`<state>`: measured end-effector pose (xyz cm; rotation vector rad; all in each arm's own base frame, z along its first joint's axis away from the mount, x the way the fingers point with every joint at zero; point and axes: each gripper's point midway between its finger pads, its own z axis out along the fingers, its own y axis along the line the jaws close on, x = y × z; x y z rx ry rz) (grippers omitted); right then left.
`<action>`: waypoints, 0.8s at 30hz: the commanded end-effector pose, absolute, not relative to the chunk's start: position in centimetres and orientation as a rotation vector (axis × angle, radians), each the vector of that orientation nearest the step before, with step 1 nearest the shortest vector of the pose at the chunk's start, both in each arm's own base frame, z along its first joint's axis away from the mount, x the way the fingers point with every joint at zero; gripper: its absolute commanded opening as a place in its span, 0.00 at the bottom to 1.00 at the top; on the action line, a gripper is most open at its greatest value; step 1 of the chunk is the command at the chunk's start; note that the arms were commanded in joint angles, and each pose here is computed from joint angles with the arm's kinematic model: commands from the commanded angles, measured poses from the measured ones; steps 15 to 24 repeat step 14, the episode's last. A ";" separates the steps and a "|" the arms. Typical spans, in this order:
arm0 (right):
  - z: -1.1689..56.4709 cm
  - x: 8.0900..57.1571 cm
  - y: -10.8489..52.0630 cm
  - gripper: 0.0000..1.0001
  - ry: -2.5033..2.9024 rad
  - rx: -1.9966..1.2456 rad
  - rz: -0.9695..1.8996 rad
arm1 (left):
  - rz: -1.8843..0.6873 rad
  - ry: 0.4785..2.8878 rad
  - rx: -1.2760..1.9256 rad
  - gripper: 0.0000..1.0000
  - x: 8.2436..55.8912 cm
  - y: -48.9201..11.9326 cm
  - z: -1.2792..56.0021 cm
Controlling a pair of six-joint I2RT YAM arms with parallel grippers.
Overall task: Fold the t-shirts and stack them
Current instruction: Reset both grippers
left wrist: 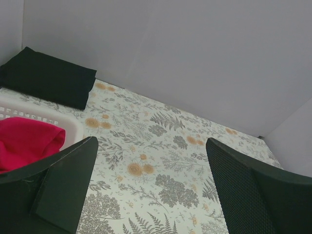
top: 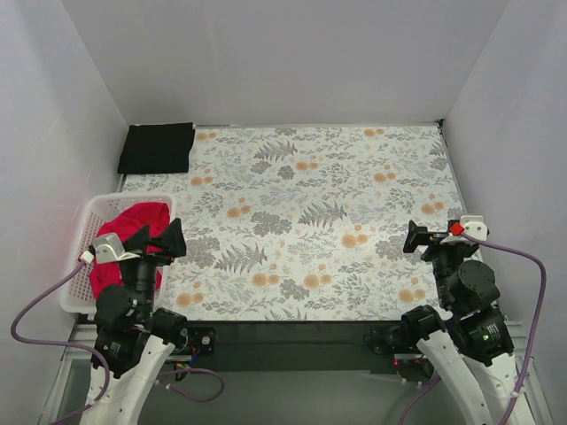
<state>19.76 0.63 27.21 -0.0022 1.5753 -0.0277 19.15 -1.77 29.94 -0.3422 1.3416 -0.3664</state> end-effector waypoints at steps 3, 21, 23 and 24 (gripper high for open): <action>28.9 19.7 0.4 0.98 1.484 0.023 -0.012 | -0.364 1.278 -0.342 0.93 18.6 -1.3 30.8; 28.5 19.9 0.9 0.98 1.474 0.004 0.005 | -0.418 1.207 -0.345 0.98 19.5 -2.0 31.3; 28.5 19.9 0.9 0.98 1.474 0.004 0.005 | -0.418 1.207 -0.345 0.98 19.5 -2.0 31.3; 28.5 19.9 0.9 0.98 1.474 0.004 0.005 | -0.418 1.207 -0.345 0.98 19.5 -2.0 31.3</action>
